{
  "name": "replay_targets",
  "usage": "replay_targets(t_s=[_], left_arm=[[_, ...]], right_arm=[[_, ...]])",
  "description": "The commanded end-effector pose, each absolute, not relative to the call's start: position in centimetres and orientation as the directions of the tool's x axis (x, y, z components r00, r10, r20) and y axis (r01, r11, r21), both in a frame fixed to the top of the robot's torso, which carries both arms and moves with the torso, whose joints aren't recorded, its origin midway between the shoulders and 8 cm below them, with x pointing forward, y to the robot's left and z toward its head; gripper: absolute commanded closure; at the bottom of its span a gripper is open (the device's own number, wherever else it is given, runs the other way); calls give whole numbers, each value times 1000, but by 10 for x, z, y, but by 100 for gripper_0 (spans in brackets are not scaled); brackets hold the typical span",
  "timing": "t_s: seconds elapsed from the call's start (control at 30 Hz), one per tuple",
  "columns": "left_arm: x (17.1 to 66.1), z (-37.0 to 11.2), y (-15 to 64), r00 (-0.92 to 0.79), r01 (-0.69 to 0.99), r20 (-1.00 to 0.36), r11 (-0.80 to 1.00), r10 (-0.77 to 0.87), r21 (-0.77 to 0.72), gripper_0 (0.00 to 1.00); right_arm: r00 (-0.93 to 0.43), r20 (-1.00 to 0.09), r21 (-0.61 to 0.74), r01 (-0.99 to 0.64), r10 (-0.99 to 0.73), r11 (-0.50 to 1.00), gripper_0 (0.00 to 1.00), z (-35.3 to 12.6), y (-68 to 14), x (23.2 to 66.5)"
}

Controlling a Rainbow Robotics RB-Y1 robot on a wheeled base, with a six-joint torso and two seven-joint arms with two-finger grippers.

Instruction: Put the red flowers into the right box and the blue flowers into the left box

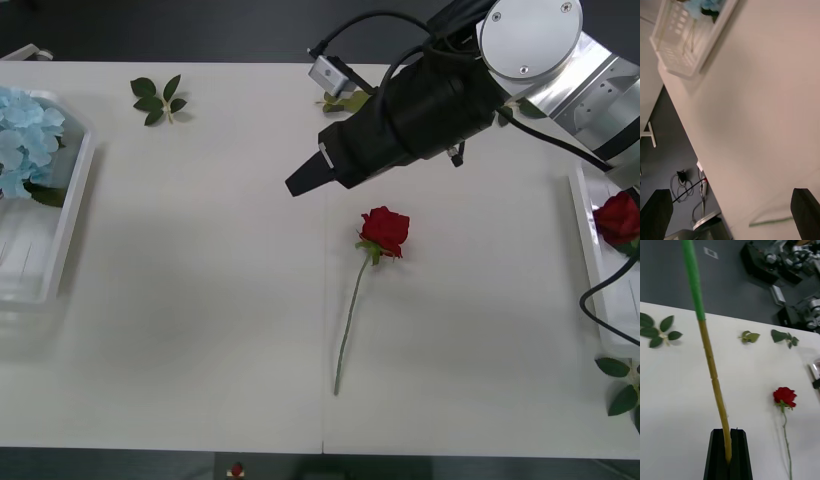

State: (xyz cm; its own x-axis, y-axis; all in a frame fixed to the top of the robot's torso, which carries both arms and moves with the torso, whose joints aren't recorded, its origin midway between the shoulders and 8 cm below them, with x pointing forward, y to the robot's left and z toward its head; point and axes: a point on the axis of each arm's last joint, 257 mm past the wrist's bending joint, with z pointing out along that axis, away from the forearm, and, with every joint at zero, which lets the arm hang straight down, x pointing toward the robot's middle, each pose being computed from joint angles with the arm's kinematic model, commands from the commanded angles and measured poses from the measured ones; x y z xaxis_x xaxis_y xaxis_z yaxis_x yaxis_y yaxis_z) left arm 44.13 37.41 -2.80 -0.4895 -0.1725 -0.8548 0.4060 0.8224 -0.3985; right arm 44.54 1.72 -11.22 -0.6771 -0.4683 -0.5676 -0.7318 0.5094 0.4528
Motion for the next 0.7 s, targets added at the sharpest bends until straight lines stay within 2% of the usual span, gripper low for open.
replay_targets(t_s=[0.03, 0.17, 0.37, 0.7], left_arm=[[443, -13, 413, -473, 301, -869, 900, -148, -317, 100], [447, -8, 467, -442, 161, -892, 970, -93, -181, 100], [439, -13, 533, -439, -14, -898, 999, -32, -29, 100], [428, -61, 589, -461, -172, -887, 977, 36, 129, 100]], right_arm=[[-729, -524, 422, -672, -441, 609, 9, -86, 20, 424], [-848, -423, 435, -499, -320, 749, 9, -110, 16, 404], [-927, -342, 390, -289, -154, 874, 9, -157, 2, 398], [-937, -329, 362, -7, 121, 932, 9, -206, -6, 431]])
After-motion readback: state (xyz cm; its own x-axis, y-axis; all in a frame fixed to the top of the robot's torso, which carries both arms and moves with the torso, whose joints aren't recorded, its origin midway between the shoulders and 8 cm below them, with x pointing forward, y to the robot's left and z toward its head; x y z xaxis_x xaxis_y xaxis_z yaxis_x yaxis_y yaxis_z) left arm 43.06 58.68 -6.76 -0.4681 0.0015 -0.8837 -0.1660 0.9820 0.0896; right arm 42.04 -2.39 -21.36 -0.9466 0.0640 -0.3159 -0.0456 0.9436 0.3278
